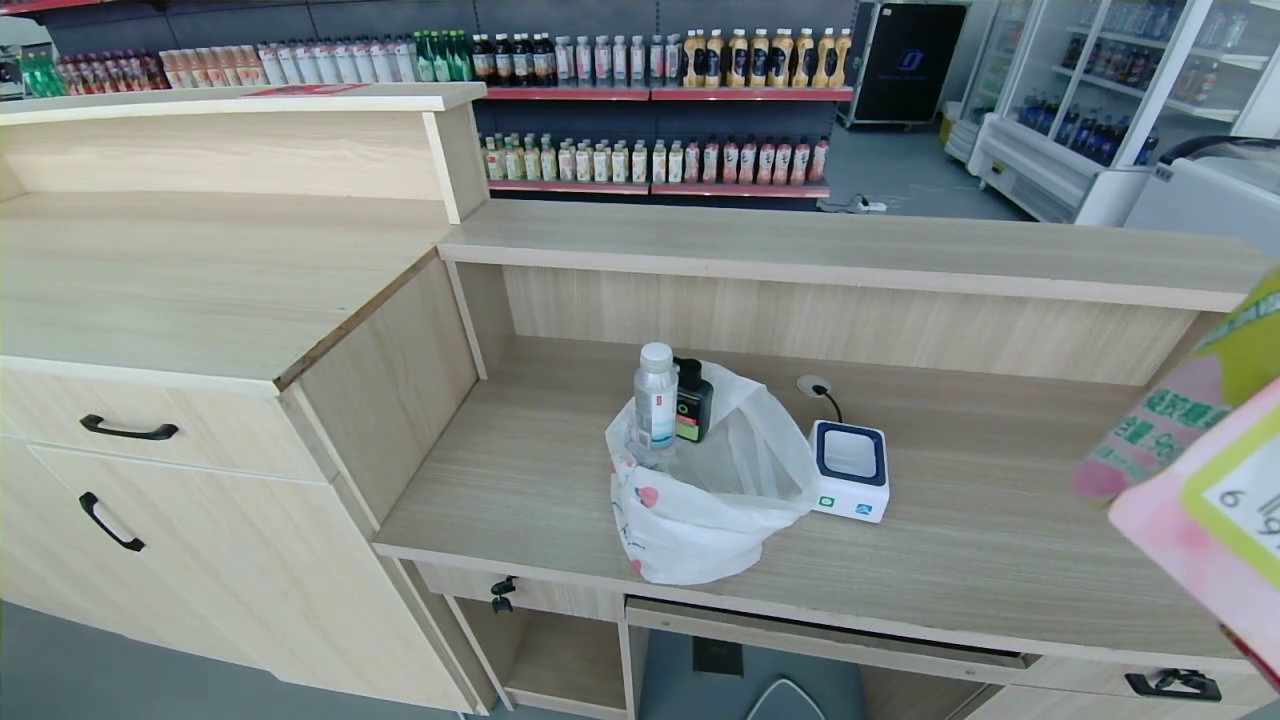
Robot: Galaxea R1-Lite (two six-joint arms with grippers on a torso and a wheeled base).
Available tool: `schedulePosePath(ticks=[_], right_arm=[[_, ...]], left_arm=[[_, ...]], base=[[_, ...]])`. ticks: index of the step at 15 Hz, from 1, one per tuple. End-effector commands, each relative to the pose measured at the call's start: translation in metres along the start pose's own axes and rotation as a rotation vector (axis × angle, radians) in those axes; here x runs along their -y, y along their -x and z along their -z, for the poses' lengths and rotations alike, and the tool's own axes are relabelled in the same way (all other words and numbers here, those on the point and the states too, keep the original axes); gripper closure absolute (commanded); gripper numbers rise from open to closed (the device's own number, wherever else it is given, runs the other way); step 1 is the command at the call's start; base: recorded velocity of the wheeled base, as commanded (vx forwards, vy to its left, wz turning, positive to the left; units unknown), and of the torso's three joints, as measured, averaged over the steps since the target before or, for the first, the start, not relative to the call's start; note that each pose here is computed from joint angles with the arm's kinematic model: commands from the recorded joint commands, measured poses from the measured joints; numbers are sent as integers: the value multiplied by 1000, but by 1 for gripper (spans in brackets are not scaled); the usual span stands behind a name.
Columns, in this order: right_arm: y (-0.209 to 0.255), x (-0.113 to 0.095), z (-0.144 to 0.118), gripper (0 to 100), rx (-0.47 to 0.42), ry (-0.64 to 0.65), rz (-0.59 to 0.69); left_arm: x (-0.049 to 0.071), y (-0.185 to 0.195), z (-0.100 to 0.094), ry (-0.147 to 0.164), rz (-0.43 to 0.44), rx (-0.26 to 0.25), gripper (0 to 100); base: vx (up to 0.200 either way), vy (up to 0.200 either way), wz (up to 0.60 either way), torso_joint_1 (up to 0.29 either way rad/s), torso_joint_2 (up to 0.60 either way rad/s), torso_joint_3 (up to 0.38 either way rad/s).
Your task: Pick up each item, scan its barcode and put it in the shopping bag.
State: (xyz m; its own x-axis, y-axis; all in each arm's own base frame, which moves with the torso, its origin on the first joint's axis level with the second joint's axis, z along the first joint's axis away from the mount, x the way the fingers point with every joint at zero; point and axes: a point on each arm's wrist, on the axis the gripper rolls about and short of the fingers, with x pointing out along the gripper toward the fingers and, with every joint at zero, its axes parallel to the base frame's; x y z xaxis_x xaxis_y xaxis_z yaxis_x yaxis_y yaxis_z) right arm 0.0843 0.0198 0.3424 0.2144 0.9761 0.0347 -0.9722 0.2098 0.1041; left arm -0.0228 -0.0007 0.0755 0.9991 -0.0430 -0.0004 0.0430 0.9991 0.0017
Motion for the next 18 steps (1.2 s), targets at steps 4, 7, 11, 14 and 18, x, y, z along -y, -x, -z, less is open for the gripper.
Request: schedulePosePath(ticks=[4, 7, 11, 14, 18], right_arm=[[-6, -3, -1, 100, -7, -17, -78], [-10, -2, -3, 100, -4, -20, -91], [-11, -3, -3, 100, -2, -21, -93], [-9, -9, -2, 100, 1, -11, -97], [-9, -9, -3, 100, 2, -8, -94]], left_arm=[[0, 0, 0, 0, 0, -1, 0], [0, 0, 0, 0, 0, -1, 0], [0, 0, 0, 0, 0, -1, 0], [0, 0, 0, 0, 0, -1, 0], [0, 0, 0, 0, 0, -1, 0]], base=[[0, 0, 0, 0, 0, 0], [0, 0, 0, 0, 0, 0], [0, 0, 0, 0, 0, 0], [0, 0, 0, 0, 0, 0], [0, 0, 0, 0, 0, 0]])
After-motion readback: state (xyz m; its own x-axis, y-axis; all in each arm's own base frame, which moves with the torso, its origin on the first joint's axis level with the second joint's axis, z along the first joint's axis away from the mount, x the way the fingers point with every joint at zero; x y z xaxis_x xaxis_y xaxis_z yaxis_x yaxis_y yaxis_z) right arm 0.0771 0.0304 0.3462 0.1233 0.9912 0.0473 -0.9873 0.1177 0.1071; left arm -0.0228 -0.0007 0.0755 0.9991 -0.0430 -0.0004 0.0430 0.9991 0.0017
